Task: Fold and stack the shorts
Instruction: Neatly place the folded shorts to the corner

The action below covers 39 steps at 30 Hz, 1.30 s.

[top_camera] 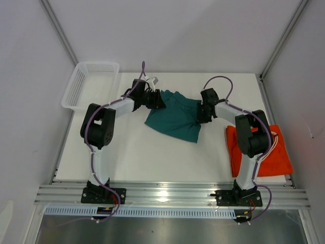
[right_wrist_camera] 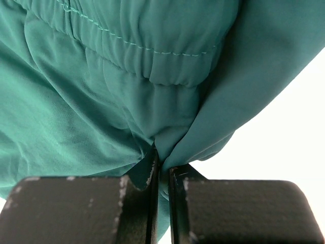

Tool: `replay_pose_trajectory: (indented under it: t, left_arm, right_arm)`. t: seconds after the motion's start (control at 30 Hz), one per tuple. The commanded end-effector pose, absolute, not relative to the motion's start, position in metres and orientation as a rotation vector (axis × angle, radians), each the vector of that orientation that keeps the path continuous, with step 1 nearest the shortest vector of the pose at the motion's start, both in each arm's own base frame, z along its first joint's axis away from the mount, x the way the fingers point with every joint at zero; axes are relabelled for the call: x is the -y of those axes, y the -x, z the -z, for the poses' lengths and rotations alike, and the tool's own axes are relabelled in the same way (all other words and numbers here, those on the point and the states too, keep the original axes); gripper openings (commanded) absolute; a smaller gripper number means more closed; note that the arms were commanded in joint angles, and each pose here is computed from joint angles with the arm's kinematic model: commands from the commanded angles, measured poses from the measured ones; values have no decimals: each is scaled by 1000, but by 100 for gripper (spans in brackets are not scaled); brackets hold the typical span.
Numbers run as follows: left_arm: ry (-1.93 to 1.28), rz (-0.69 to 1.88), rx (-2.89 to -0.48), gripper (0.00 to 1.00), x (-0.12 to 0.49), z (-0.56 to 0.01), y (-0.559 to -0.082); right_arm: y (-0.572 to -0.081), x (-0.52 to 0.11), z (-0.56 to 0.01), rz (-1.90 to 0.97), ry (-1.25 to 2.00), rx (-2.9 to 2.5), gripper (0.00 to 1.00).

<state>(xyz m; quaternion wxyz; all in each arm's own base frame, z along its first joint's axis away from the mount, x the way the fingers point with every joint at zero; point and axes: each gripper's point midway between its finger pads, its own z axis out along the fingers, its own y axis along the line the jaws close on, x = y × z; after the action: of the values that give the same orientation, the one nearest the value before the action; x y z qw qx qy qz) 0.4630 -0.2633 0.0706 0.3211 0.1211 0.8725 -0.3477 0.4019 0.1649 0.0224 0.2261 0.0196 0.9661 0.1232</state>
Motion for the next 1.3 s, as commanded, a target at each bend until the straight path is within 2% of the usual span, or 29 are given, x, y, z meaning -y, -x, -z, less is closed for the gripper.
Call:
replay_pose_trajectory:
  t: [0.0,0.1,0.2,0.23,0.27,0.53,0.8,0.97,1.03,1.1,1.13,1.17,1.2,1.23,1.27]
  left_arm:
    - [-374,950,-2259,41,273,-78,-458]
    - [-359,940,-2272,38,274,-73,-458]
    - [-327,928,-2275,27,272,-67,-460]
    - [-315,914,-2279,11,269,-63,-458]
    - [-301,904,-2276,0,268,-62,-458]
    - [-117,780,-2261,0,240,-64,-449]
    - [43,722,-2238,0,223,-69,-442]
    - [105,719,-2229,0,222,-71,-412]
    - [130,694,-2240,0,220,-69,-402]
    - [153,682,-2258,0,222,-66,-395]
    - [187,670,-2261,2,218,-65,-393]
    - [195,670,-2259,7,218,-65,-392]
    - [209,661,-2268,35,216,-63,-389]
    - [228,638,-2263,49,212,-64,-390]
    - [232,641,-2246,59,211,-71,-390]
  right_arm:
    - [-396,-157,-2,-296,-44,-2723,6]
    - [-399,-160,-4,-321,-44,-2714,6]
    - [-400,-162,-5,-364,-57,-2710,6]
    - [-400,-164,-5,-393,-61,-2712,6]
    - [-399,-164,-5,-409,-72,-2715,6]
    - [-403,-159,-15,-648,-190,-2656,6]
    - [-404,-159,-18,-703,-209,-2642,4]
    - [-410,-157,-29,-700,-206,-2618,13]
    - [-413,-159,-34,-723,-196,-2604,22]
    - [-414,-160,-36,-736,-195,-2601,27]
    - [-415,-164,-39,-760,-182,-2589,38]
    - [-415,-165,-41,-771,-178,-2583,44]
    - [-414,-166,-45,-777,-170,-2571,51]
    - [-415,-166,-48,-781,-166,-2562,62]
    - [-415,-166,-50,-780,-163,-2554,67]
